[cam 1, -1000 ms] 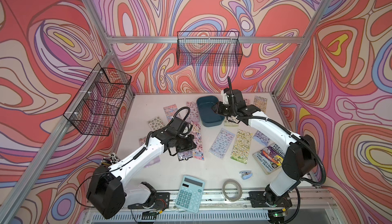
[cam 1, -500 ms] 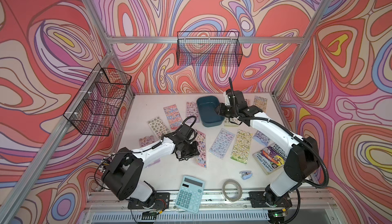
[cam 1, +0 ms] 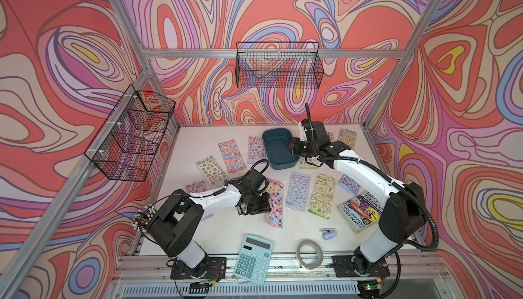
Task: Take the stickers out of the storage box
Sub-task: Place the sticker at the center of the board.
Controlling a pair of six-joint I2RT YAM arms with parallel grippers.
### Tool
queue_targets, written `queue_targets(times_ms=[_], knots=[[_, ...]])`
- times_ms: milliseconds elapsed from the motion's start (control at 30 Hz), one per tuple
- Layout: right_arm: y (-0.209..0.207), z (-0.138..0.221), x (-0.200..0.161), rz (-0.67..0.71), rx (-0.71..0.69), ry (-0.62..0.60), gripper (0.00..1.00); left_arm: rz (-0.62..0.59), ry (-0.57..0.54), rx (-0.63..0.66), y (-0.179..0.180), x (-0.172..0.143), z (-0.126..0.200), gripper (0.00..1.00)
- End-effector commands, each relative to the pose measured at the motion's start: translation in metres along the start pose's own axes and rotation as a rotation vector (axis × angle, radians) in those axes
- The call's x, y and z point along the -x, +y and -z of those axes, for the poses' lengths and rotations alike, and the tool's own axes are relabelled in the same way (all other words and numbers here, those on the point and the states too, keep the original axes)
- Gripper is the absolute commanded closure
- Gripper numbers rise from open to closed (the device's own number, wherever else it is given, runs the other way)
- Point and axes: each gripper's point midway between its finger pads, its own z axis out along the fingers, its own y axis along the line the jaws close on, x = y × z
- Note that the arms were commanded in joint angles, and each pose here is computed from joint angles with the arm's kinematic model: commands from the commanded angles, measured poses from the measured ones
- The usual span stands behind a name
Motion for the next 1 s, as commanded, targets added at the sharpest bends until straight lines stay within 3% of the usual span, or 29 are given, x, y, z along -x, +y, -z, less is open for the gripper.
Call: queue_targets(times_ms=[0, 233, 300, 500, 767, 967], knots=[[-0.003, -0.001, -0.001, 0.005, -0.015, 0.004, 0.70, 0.026, -0.005, 0.031, 0.004, 0.005, -0.005, 1.00], [-0.005, 0.000, -0.002, 0.015, -0.024, 0.007, 0.71, 0.046, -0.038, 0.128, 0.016, 0.015, -0.007, 0.98], [-0.005, 0.001, -0.002, 0.017, -0.026, 0.007, 0.71, 0.048, -0.047, 0.153, 0.019, 0.017, -0.004, 0.84], [-0.006, 0.001, -0.001, 0.022, -0.034, 0.003, 0.69, 0.041, -0.085, 0.192, 0.018, 0.025, 0.008, 0.69], [-0.008, -0.001, -0.002, 0.025, -0.042, 0.008, 0.69, 0.036, -0.113, 0.262, 0.021, 0.029, 0.023, 0.68], [-0.010, 0.000, -0.003, 0.032, -0.054, 0.009, 0.69, -0.021, -0.208, 0.311, 0.014, 0.042, 0.061, 0.67]])
